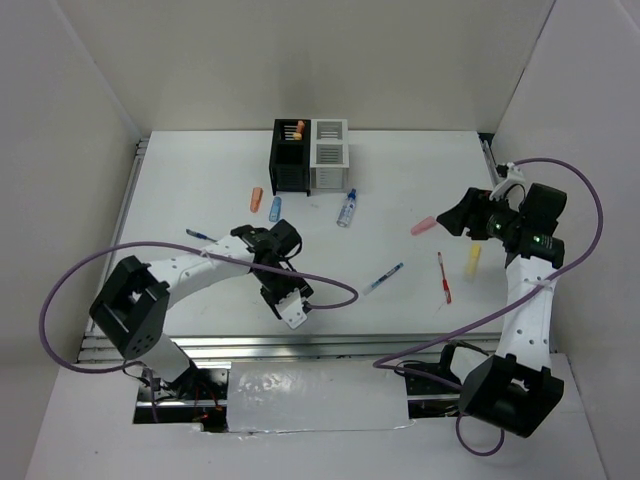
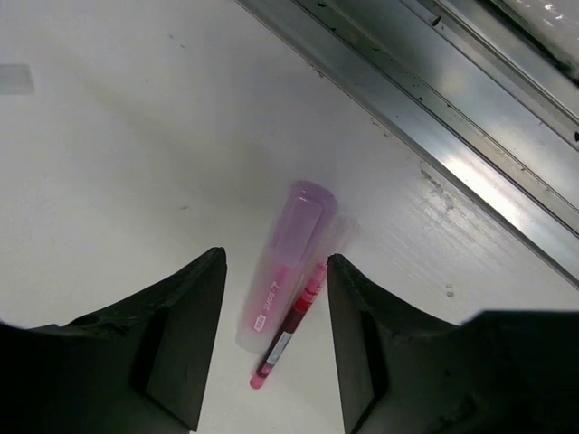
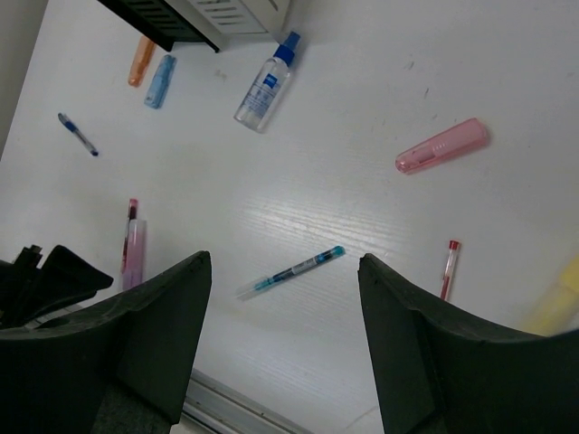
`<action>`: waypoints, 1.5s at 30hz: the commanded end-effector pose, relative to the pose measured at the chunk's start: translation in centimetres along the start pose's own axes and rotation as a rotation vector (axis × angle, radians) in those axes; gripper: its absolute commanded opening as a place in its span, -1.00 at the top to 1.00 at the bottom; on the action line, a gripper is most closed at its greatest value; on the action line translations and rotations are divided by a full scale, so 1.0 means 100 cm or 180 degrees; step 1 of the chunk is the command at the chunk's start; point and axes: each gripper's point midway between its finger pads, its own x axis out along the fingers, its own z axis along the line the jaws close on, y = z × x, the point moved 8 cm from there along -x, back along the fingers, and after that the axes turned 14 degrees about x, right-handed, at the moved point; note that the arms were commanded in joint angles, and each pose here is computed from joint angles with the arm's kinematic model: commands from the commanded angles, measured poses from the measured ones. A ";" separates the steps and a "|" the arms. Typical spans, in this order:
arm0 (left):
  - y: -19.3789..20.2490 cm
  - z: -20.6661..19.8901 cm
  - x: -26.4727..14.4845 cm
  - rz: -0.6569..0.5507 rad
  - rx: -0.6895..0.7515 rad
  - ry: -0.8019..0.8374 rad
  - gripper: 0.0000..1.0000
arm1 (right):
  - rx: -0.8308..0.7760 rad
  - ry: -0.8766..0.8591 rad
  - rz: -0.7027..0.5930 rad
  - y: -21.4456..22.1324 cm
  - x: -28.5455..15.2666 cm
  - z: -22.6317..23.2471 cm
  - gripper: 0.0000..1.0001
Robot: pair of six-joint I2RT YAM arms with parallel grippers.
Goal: Sort the stationery into containers
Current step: Pick up the pen from the center of the board.
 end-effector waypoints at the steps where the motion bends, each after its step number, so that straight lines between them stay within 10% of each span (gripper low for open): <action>1: 0.001 0.019 0.002 -0.0064 0.0299 -0.0035 -0.19 | -0.0041 0.0000 -0.0026 0.001 -0.004 -0.001 -0.46; 45: 0.013 0.010 0.051 -0.0094 0.0345 0.0424 -0.12 | 0.0081 -0.0002 0.0078 0.010 0.005 -0.015 -0.46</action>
